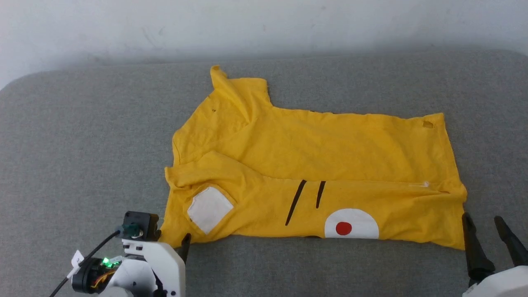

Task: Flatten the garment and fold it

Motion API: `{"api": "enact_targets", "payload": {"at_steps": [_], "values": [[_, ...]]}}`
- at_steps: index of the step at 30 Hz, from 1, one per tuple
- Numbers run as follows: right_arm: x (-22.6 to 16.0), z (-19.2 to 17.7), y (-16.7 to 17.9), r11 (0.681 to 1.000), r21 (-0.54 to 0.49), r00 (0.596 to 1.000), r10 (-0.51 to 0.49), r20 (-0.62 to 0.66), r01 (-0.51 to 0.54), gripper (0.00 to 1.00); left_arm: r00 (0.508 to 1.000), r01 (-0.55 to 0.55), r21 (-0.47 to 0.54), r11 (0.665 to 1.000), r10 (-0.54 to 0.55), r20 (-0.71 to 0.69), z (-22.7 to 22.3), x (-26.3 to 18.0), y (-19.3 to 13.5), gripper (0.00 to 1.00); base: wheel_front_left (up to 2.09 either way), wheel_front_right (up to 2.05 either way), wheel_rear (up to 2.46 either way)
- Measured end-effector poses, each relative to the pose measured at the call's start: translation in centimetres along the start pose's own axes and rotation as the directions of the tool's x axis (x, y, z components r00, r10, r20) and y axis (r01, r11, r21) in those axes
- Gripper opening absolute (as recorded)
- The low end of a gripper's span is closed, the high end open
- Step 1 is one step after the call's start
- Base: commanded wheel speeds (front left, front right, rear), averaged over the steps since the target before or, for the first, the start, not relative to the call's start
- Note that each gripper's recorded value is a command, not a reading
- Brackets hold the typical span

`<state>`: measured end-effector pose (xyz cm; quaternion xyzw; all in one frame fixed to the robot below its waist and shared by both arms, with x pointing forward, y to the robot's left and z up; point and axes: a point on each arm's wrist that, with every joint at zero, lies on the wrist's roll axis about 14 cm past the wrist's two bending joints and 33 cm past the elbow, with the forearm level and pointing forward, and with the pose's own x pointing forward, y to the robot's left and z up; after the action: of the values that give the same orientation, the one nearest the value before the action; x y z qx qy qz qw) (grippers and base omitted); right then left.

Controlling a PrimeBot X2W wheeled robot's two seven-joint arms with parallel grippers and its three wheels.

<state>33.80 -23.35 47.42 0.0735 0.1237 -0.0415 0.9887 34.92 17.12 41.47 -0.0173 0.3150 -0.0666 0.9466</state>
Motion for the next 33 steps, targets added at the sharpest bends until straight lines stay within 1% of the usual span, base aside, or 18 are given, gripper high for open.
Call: {"api": "enact_targets", "payload": {"at_steps": [1,5,9,10,11,12,17,21,23,25,27,30,33], "values": [[0.1,-0.2,0.0,1.0,0.001,1.0,0.0,-0.008,0.0,1.0,1.0,-0.006,0.028,1.0,0.007,-0.029,-0.5,0.4,0.2,1.0,0.0,0.0,0.0],[0.7,-1.0,0.1,1.0,0.003,0.999,-0.001,-0.033,0.001,1.0,0.992,-0.038,0.085,0.996,0.048,-0.114,-1.7,1.7,1.2,1.0,0.0,0.0,0.0],[1.3,-1.4,0.1,1.0,0.003,0.999,-0.003,-0.049,0.003,1.0,0.984,-0.068,0.057,0.996,0.076,-0.159,-1.9,3.0,1.6,1.0,0.0,0.0,0.0],[1.5,-1.5,0.2,1.0,0.003,0.999,-0.001,-0.053,0.001,1.0,0.981,-0.08,0.016,0.997,0.081,-0.175,-2.0,3.2,1.6,0.94,0.0,0.0,0.0],[1.7,-1.6,0.4,1.0,0.004,0.999,0.004,-0.054,-0.003,1.0,0.978,-0.084,-0.015,0.996,0.08,-0.191,-2.1,3.4,1.5,0.44,0.0,0.0,0.0],[1.8,-1.7,0.5,1.0,0.003,0.998,0.007,-0.058,-0.007,1.0,0.976,-0.083,-0.026,0.996,0.076,-0.202,-2.1,3.5,1.5,0.0,0.0,0.0,0.0],[2.8,-0.7,1.2,0.999,-0.021,0.998,0.042,-0.039,-0.043,1.0,0.977,-0.07,-0.126,0.99,0.042,-0.209,-1.9,3.7,0.9,0.0,0.0,0.0,0.0],[3.7,0.8,0.7,0.995,-0.078,0.998,0.055,-0.026,-0.057,1.0,0.983,-0.078,-0.175,0.981,0.047,-0.175,-1.7,3.2,1.1,0.0,0.0,0.0,0.0],[3.9,0.9,0.1,0.995,-0.088,0.998,0.044,-0.041,-0.048,1.0,0.985,-0.077,-0.203,0.976,0.044,-0.164,-1.7,2.9,0.9,0.0,0.0,0.0,0.0],[4.0,0.5,-0.9,0.996,-0.086,0.996,0.015,-0.088,-0.022,1.0,0.986,-0.079,-0.225,0.971,0.044,-0.158,-1.9,2.5,0.8,0.0,0.0,0.0,0.0],[3.9,-0.6,-2.0,0.996,-0.089,0.987,-0.022,-0.162,0.007,1.0,0.987,-0.076,-0.235,0.969,0.04,-0.155,-2.1,2.2,0.6,0.0,0.0,0.0,0.0],[3.4,-3.0,-3.3,0.995,-0.091,0.957,-0.062,-0.282,0.038,1.0,0.987,-0.078,-0.25,0.965,0.04,-0.152,-2.3,2.0,0.5,0.0,0.0,0.0,0.0],[2.8,-5.3,-3.7,0.995,-0.092,0.924,-0.076,-0.375,0.045,1.0,0.987,-0.081,-0.259,0.963,0.041,-0.154,-2.4,1.9,0.5,0.0,0.0,0.0,0.0]]}}
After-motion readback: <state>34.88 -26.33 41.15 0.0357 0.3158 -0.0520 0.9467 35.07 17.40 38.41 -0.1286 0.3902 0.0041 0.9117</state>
